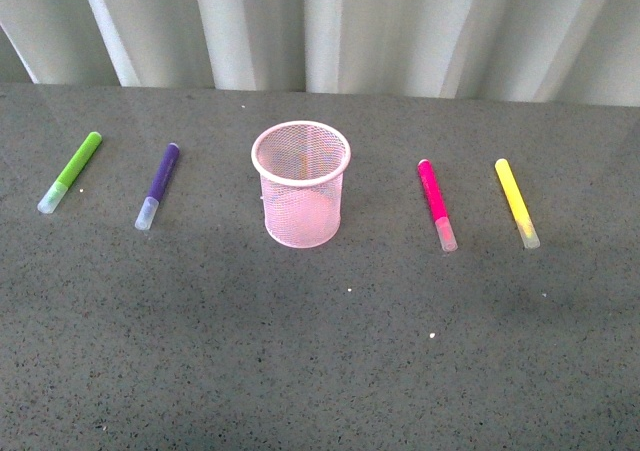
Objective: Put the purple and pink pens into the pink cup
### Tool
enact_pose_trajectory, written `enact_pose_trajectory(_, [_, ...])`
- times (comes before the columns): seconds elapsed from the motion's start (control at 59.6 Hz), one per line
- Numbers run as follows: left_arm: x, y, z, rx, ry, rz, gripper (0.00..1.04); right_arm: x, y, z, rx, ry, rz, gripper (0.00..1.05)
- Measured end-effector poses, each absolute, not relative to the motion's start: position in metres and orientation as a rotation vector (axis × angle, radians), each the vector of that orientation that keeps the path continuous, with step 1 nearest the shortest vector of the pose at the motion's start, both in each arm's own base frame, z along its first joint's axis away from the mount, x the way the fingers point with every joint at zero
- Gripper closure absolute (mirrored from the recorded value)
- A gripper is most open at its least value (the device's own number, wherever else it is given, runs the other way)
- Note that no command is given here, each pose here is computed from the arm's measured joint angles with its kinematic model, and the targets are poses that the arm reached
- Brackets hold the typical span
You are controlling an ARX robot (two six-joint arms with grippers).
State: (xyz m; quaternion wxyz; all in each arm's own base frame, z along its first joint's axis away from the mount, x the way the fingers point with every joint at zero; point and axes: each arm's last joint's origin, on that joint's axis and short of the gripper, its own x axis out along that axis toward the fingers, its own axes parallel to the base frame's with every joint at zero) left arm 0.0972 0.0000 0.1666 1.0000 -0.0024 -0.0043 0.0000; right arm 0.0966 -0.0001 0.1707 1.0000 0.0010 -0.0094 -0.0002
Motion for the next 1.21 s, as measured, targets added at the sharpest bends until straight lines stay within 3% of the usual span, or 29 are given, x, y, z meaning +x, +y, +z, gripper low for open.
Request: enact_pose_trajectory(1.208, [0.0972,0.0000,0.1666,-0.005,-0.009,0.000,0.07,0.0966,-0.0001,0.1707,0.002,-0.019,0.000,0.07])
